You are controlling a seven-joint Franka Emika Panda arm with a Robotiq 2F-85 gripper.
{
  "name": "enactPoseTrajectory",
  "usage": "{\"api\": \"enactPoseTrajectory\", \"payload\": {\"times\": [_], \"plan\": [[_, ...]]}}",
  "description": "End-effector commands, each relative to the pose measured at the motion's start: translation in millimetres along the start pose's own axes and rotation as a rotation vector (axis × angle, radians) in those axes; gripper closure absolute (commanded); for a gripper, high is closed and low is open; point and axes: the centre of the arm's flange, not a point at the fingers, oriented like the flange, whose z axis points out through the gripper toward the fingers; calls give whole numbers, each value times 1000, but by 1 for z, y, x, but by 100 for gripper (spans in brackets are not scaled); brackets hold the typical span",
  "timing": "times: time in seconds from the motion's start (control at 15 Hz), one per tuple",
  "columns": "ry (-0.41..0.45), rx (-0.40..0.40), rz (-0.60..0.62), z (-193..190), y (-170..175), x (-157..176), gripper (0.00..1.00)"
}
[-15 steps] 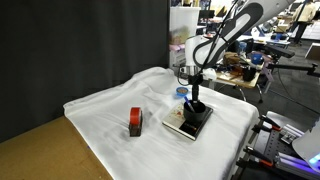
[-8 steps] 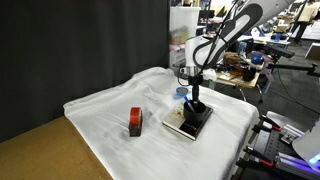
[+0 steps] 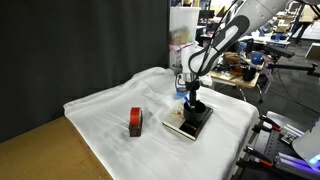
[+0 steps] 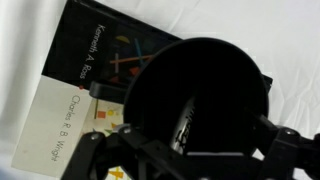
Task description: Move the marker from the cup to the table
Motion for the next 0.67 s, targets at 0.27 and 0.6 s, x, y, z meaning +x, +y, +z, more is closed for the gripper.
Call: {"api": "enactPoseTrajectory", "payload": {"times": [0.27, 0.6], "plan": [[0, -7, -8, 3, 5, 8, 0], [0, -7, -8, 3, 5, 8, 0]]}}
